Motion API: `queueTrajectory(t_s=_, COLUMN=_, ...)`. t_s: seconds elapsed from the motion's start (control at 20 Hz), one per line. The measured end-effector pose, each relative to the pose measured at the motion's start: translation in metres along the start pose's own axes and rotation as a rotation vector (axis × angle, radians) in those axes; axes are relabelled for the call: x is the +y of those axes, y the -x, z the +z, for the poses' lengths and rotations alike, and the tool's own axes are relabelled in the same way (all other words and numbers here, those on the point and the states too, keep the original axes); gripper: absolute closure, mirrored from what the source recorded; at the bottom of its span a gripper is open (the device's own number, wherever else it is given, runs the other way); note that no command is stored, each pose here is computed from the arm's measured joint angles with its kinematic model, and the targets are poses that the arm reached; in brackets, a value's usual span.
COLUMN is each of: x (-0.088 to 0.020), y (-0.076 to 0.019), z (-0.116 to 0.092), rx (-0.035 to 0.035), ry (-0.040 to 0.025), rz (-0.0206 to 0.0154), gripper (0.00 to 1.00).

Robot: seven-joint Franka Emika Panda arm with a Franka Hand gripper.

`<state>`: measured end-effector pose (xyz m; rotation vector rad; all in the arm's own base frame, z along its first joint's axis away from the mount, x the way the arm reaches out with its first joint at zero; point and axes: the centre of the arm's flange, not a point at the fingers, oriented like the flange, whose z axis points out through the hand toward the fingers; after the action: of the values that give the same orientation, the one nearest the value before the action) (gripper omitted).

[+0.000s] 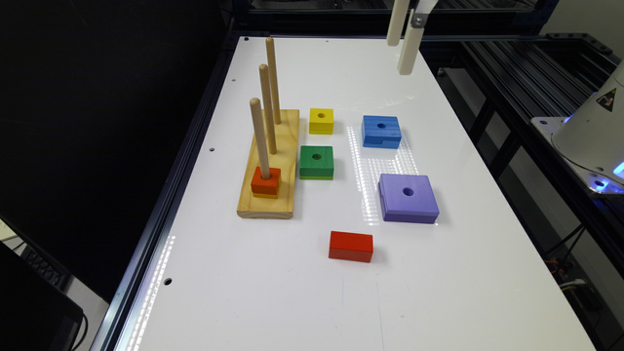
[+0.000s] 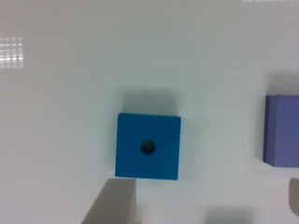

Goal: Pick up green block.

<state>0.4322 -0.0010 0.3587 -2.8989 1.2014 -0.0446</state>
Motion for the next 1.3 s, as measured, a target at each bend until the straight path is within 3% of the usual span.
queueTrajectory(t_s=0.35, x=-0.014, y=-0.0032, z=0.003, rx=-0.0043, ry=0.0021, rz=-0.0102, gripper=0.0)
queueTrajectory(t_s=0.55, x=-0.017, y=-0.0007, z=0.002, rx=-0.006, ry=-0.0003, rz=-0.0134, gripper=0.0)
queueTrajectory(t_s=0.7, x=-0.024, y=0.0033, z=0.0, rx=-0.0036, ry=-0.0054, rz=-0.0166, gripper=0.0)
queueTrajectory(t_s=0.9, x=-0.039, y=0.0076, z=-0.001, rx=0.0011, ry=-0.0068, rz=-0.0172, gripper=0.0)
queueTrajectory(t_s=1.3, x=-0.058, y=-0.0044, z=0.003, rx=-0.0062, ry=-0.0088, rz=-0.0195, gripper=0.0)
